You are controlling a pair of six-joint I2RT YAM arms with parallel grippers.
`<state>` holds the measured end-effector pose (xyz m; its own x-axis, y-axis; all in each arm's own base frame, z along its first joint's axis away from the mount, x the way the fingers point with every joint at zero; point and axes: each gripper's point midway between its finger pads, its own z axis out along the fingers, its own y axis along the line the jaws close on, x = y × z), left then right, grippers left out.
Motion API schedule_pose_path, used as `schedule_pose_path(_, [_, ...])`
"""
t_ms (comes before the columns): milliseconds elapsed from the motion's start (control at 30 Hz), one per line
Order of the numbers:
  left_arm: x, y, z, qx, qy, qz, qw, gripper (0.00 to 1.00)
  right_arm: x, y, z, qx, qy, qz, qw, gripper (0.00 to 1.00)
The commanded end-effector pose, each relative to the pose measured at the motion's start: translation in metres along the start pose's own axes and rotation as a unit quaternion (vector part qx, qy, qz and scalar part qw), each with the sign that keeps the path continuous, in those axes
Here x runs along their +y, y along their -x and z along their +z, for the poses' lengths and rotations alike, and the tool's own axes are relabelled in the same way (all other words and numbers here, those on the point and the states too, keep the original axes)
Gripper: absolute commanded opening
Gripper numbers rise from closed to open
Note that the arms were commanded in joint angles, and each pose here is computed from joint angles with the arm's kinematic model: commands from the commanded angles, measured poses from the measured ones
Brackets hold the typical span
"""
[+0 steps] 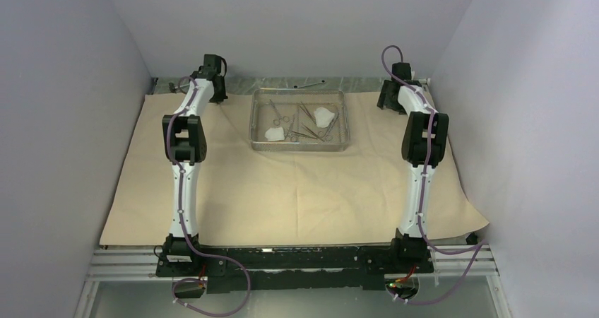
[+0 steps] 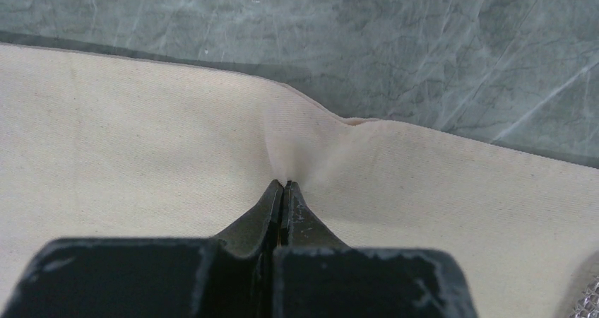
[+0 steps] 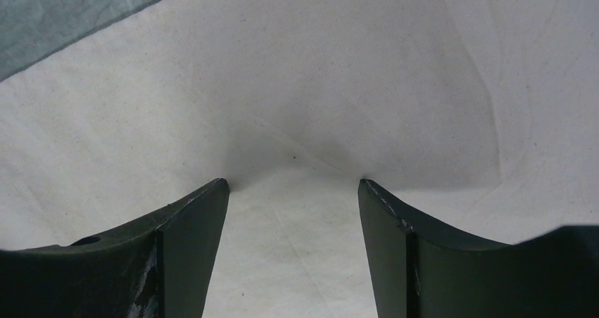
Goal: Open and lay out the surgical kit
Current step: Smooth out the surgical kit at the center of the board.
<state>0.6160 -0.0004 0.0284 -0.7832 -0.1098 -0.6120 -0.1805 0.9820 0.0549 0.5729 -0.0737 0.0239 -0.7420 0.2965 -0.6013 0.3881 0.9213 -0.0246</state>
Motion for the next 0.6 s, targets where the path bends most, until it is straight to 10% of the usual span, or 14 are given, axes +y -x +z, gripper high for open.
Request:
schedule_pose_path(0, [0.025, 0.0, 0.035, -0.016, 0.024, -0.012, 1.0, 0.0, 0.001, 0.011, 0.003, -0.013, -0.01, 0.008, 1.0, 0.72])
schedule_pose_path(167, [0.036, 0.001, 0.034, -0.01, 0.01, -0.02, 1.0, 0.0, 0.003, 0.018, -0.004, -0.012, -0.006, 0.014, 1.0, 0.72])
schedule_pose_path(367, [0.025, 0.034, -0.031, -0.035, -0.043, -0.029, 0.998, 0.67, -0.001, 0.043, -0.054, -0.019, 0.001, 0.02, 1.0, 0.74])
schedule_pose_path(567, [0.042, 0.063, -0.115, -0.076, -0.048, -0.069, 0.994, 0.85, -0.019, 0.041, -0.108, -0.013, -0.015, 0.039, 0.999, 0.74])
